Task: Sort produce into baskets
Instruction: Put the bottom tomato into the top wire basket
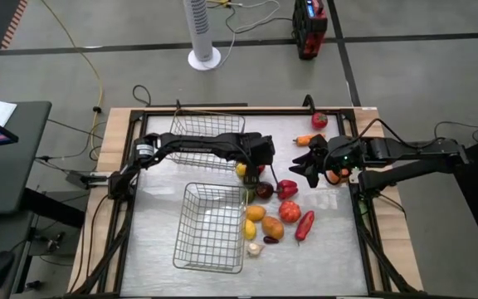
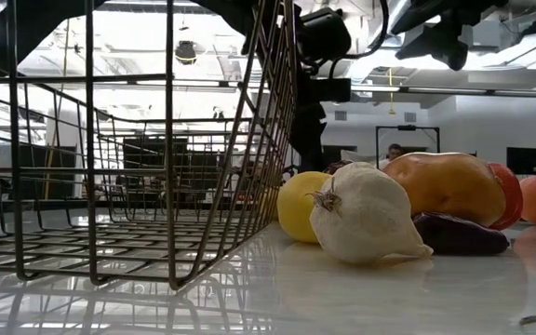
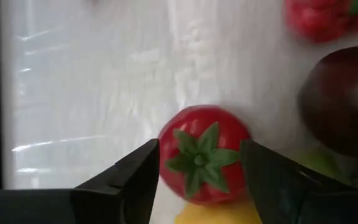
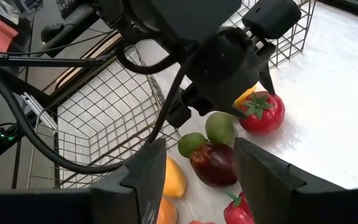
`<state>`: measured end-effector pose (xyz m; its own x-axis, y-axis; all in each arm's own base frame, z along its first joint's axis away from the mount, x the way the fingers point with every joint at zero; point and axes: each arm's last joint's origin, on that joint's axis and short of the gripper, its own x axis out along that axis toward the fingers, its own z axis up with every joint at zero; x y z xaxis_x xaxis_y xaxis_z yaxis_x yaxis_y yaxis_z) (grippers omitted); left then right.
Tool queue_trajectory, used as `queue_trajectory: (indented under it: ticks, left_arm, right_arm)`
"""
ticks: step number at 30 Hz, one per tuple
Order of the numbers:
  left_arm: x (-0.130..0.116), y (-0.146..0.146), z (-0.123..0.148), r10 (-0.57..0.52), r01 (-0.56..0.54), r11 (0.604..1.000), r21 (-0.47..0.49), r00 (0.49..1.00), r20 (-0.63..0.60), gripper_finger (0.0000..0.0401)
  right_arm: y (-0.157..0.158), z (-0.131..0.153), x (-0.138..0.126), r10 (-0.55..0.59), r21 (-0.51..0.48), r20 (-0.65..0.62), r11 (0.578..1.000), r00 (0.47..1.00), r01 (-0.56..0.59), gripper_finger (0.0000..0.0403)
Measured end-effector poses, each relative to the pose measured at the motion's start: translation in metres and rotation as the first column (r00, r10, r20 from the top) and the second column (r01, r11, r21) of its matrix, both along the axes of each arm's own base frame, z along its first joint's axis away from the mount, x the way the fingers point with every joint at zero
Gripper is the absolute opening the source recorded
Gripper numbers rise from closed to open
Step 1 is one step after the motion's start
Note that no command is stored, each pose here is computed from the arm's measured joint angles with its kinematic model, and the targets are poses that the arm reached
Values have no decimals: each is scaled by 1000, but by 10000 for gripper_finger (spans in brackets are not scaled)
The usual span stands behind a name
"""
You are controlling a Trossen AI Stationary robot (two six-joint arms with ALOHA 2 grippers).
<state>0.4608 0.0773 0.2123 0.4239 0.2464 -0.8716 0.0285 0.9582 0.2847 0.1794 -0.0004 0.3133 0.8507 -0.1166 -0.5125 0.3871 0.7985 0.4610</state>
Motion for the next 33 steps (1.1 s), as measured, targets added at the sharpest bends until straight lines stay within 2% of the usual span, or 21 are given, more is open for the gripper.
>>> queue_trajectory:
  ticks: [3,7,9,14,21,28,33]
  left_arm:
    - [1,2,5,55,-55,998,-8,998,20,198]
    - [2,16,18,135,-122,983,-135,987,89,186]
    - [0,24,17,162,-146,975,-168,983,89,178]
    - [-2,31,16,146,-133,979,-154,986,76,159]
    - [4,14,2,92,-87,985,-151,995,25,146]
    - [7,11,-6,97,-95,988,-122,995,11,142]
    - [7,11,-6,69,-67,990,-124,998,10,105]
  right_arm:
    - [0,0,0,0,0,5,1000,1000,0,217]
    - [0,1,1,0,0,17,1000,1000,0,217]
    - [0,1,1,-1,0,16,1000,1000,1,217]
    - [0,1,1,7,-14,14,1000,1000,-7,217]
    - [-3,1,1,-5,-19,15,1000,1000,5,217]
    - [-3,4,2,-5,-19,46,1000,999,6,217]
    - [-3,4,3,-5,-21,49,1000,999,6,217]
